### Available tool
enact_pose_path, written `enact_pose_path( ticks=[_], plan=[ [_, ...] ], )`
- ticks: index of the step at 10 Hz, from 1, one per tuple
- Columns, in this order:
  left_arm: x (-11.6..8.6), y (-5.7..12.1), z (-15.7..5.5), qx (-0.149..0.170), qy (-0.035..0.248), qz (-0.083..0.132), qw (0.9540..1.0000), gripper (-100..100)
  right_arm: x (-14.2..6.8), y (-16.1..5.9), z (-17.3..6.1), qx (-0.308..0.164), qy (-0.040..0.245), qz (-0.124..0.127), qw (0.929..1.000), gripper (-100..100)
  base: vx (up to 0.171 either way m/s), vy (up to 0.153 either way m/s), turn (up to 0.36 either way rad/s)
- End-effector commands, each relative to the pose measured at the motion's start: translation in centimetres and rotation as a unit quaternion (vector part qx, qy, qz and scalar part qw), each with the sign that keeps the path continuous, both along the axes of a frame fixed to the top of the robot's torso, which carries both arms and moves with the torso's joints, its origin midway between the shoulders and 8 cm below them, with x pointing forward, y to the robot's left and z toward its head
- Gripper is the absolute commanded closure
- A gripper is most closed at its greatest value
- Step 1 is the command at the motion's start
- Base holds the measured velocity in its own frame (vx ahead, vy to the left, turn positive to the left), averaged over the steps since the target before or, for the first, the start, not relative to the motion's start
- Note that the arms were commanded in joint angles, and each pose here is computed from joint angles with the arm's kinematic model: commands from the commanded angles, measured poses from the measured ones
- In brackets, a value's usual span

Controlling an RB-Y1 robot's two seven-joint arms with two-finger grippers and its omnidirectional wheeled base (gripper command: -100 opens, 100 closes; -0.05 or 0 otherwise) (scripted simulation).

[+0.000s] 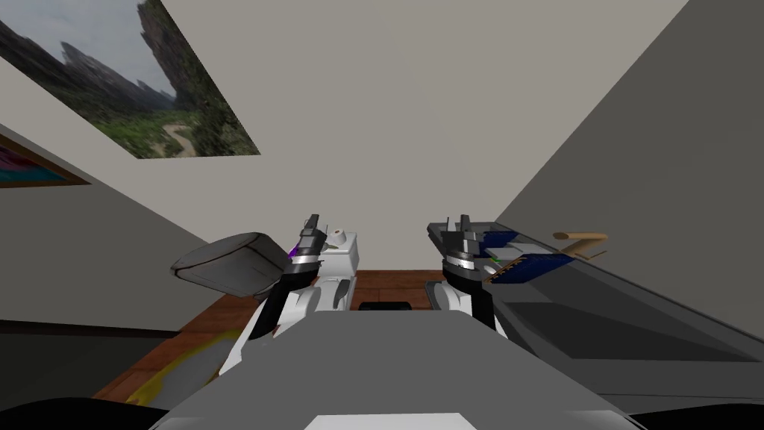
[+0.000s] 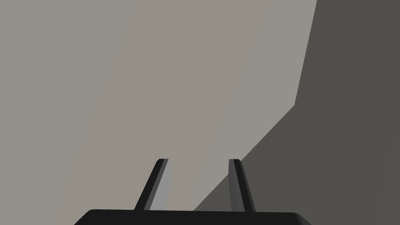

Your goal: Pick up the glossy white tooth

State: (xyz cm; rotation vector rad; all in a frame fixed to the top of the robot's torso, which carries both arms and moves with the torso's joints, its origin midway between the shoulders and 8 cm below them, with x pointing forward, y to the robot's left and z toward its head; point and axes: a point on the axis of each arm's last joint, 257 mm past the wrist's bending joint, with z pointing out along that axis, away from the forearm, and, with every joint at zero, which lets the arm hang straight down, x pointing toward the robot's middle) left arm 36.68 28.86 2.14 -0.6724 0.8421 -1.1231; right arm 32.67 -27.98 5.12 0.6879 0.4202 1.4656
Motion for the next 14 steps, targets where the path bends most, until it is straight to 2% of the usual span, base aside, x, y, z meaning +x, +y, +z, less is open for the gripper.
enact_pose_path(
  ticks=[1,4,5,6,7,8,9,10,11,14],
  plan=[
    [0.3,0.6,-0.8,0.003,0.023,0.005,0.9997,-100,0.0,0.0,0.0,0.0,0.0,0.0,1.0,0,-0.005,0.014,0.026],
    [0.7,1.7,-2.1,0.007,0.06,0.016,0.9981,-100,0.0,0.0,0.0,0.0,0.0,0.0,1.0,0,-0.003,0.014,0.036],
    [0.8,1.7,-2.3,0.007,0.064,0.017,0.9978,-100,0.0,0.0,0.0,0.0,0.0,0.0,1.0,0,-0.005,0.01,0.023],
    [0.9,2.4,-3.0,0.008,0.083,0.024,0.9963,-100,0.0,0.0,0.0,0.0,0.0,0.0,1.0,0,-0.006,0.014,0.039],
    [1.0,2.4,-3.1,0.008,0.085,0.024,0.996,-100,0.0,0.0,0.0,0.0,0.0,0.0,1.0,0,-0.003,0.012,0.022],
    [1.1,3.1,-3.9,0.008,0.105,0.031,0.9939,-100,0.0,0.0,0.0,0.0,0.0,0.0,1.0,0,-0.002,0.013,0.048],
    [1.1,3.1,-4.0,0.008,0.108,0.032,0.9936,-100,0.0,0.0,0.0,0.0,0.0,0.0,1.0,0,0.0,0.011,0.019],
    [1.1,3.8,-4.8,0.008,0.127,0.04,0.991,-100,0.0,0.0,0.0,0.0,0.0,0.0,1.0,0,0.001,0.014,0.041],
    [1.2,3.9,-5.0,0.008,0.131,0.04,0.9906,-100,0.0,0.0,0.0,0.0,0.0,0.0,1.0,0,0.001,0.011,0.02],
    [1.1,5.4,-6.7,0.007,0.171,0.056,0.9837,-100,0.0,0.0,0.0,0.0,0.0,0.0,1.0,0,0.005,0.012,0.035]
  ],
)
